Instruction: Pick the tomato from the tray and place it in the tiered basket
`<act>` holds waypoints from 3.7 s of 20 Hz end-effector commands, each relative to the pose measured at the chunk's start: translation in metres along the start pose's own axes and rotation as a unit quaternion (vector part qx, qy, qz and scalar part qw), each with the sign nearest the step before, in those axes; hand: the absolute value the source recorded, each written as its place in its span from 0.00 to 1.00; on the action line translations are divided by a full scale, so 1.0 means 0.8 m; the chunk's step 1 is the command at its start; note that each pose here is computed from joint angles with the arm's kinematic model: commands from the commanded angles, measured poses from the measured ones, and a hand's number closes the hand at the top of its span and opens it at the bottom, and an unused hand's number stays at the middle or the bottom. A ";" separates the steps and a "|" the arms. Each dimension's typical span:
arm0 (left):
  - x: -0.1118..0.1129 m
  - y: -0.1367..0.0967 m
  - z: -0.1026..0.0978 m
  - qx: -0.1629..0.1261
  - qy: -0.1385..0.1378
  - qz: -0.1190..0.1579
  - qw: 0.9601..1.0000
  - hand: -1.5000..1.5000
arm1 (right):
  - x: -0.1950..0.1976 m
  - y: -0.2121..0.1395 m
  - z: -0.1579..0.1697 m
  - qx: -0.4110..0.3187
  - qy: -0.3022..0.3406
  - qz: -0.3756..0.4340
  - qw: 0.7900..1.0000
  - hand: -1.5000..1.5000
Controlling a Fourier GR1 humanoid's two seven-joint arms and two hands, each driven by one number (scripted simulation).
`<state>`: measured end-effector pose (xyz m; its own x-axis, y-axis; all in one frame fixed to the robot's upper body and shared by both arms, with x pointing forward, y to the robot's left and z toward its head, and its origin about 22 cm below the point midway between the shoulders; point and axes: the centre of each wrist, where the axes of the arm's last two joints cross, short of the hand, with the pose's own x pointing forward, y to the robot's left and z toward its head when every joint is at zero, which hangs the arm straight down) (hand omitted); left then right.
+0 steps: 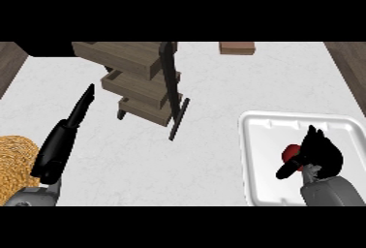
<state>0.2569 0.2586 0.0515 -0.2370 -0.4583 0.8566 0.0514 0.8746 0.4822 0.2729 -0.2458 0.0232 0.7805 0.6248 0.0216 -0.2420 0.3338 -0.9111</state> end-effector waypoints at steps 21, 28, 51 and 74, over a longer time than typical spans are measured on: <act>-0.001 0.022 0.004 -0.001 0.003 -0.001 1.000 0.50 | 0.030 0.008 -0.008 -0.077 -0.027 -0.014 0.997 1.00; -0.010 0.002 0.018 -0.004 0.006 0.005 1.000 0.50 | 0.018 -0.073 0.060 -0.113 -0.176 0.037 0.977 1.00; 0.008 0.012 -0.009 0.003 0.001 -0.003 1.000 0.50 | -0.025 -0.349 0.260 -0.197 -0.442 -0.174 0.858 1.00; 0.007 -0.013 -0.014 -0.019 -0.010 0.005 1.000 0.50 | 0.235 -0.420 0.386 -0.095 -0.448 -0.202 0.866 1.00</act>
<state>0.2628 0.2525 0.0530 -0.2557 -0.4541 0.8535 0.0825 0.8693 0.4873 0.3067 -0.0575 0.4630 -0.1385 0.8304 0.5397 0.1322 0.5556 -0.8209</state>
